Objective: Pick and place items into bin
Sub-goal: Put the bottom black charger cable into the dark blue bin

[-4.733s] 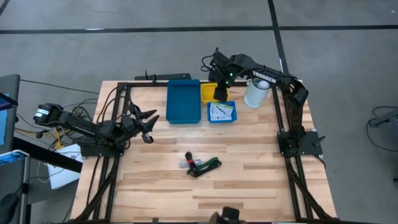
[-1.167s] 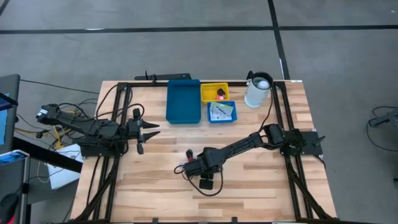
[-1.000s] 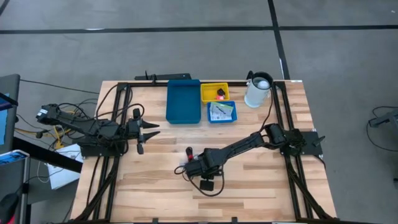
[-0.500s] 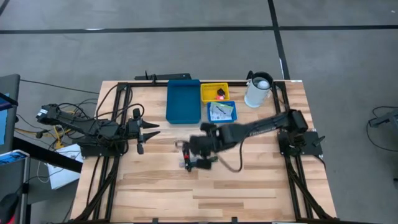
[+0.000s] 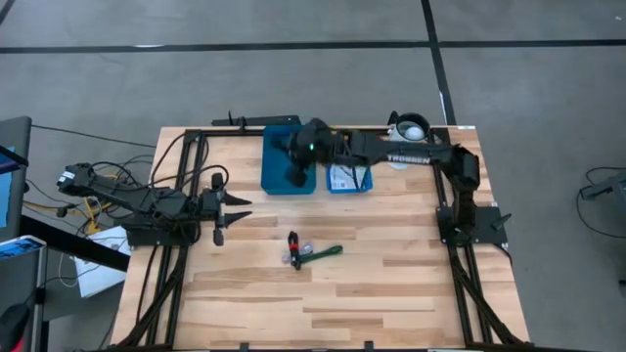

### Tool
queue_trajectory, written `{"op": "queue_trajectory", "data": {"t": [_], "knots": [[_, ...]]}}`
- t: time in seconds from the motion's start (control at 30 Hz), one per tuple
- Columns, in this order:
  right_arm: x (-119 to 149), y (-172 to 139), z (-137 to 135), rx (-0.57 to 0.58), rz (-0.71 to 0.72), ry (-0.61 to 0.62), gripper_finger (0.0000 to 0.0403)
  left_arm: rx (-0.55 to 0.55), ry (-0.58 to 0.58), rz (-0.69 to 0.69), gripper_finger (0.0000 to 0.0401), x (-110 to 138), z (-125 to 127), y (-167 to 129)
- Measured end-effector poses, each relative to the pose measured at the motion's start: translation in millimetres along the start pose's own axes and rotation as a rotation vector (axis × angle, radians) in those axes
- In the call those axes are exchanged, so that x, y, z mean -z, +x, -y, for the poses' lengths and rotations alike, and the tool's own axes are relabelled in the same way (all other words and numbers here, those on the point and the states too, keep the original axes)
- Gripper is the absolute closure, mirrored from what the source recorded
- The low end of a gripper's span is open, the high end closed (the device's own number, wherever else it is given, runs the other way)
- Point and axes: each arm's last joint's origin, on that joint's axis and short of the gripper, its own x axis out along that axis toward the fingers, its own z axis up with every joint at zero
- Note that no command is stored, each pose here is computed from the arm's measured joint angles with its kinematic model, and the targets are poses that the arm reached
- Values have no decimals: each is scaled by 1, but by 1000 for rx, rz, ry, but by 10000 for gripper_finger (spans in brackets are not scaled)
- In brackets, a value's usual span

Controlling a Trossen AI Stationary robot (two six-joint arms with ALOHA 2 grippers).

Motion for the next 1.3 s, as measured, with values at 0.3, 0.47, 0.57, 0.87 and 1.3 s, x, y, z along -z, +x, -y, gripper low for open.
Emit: {"op": "queue_trajectory", "data": {"t": [0.3,0.47,0.57,0.87,1.3], "knots": [[-2,5,27,0,23,103,325,27,-3,-1,289,0,1,0],[-3,5,27,-1,29,103,323,28,-3,-1,289,0,1,0],[-4,5,25,-4,38,103,323,28,-3,-1,289,0,1,0],[-4,5,25,-4,39,103,322,28,-3,0,289,0,1,0],[-4,5,25,-3,39,97,321,28,-3,0,289,0,1,0]]}}
